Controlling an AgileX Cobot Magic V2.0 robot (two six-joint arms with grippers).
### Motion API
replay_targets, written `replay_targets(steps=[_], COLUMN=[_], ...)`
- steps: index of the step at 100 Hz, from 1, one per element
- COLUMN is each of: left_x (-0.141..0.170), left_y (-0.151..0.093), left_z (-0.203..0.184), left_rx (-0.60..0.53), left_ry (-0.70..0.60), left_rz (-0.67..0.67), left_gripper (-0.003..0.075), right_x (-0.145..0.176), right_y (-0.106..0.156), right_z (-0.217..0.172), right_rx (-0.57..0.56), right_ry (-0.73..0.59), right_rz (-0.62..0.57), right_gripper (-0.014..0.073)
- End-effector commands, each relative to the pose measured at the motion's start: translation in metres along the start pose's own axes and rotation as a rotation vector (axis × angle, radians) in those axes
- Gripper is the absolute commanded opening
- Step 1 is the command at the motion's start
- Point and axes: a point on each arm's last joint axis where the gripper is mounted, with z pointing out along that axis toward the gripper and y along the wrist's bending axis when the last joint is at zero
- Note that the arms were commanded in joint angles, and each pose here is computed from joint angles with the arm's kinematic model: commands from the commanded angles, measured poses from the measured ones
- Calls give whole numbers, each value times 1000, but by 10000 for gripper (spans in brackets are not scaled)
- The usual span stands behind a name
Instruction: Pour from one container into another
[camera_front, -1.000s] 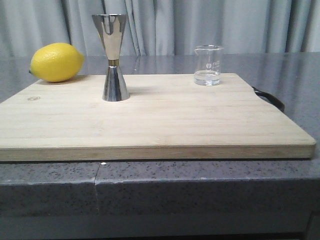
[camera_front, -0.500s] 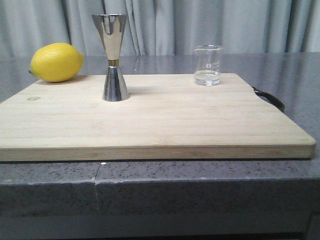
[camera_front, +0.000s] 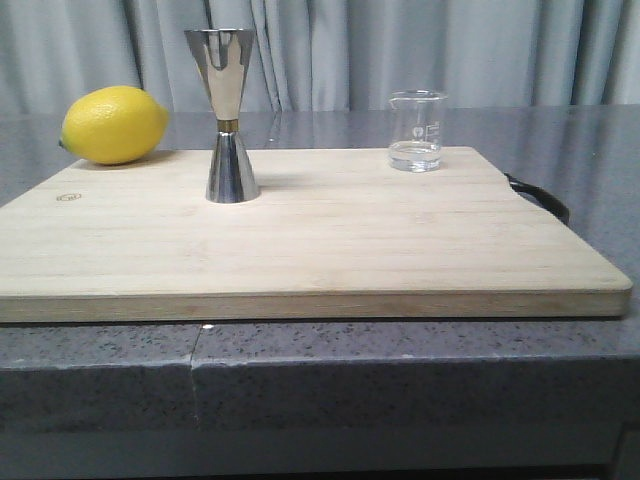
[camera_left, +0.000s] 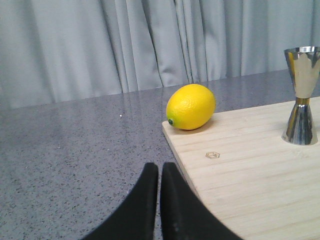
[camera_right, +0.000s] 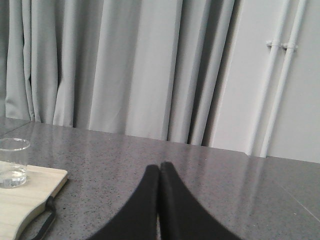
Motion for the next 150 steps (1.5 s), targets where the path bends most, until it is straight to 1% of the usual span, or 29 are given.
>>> replay_targets(steps=[1, 10, 30, 43, 67, 150], left_x=[10, 10, 3, 5, 9, 9], left_y=[0, 0, 0, 0, 4, 4], left_z=[0, -1, -13, -13, -13, -13], left_rx=[-6, -6, -10, -14, -85, -84], left_ry=[11, 0, -114, -95, -48, -49], left_rz=[-18, -18, -19, -11, -5, -7], left_gripper=[-20, -20, -20, -20, -20, -20], right_x=[-8, -8, -8, -8, -8, -8], right_y=[0, 0, 0, 0, 0, 0], right_z=[1, 1, 1, 1, 1, 1], right_rx=[-16, -16, -16, -19, -19, -19], right_ry=[-19, -19, -19, -20, -20, -20], right_rz=[-13, -13, -13, -13, -13, -13], right_gripper=[-75, -75, -75, -75, -75, -75])
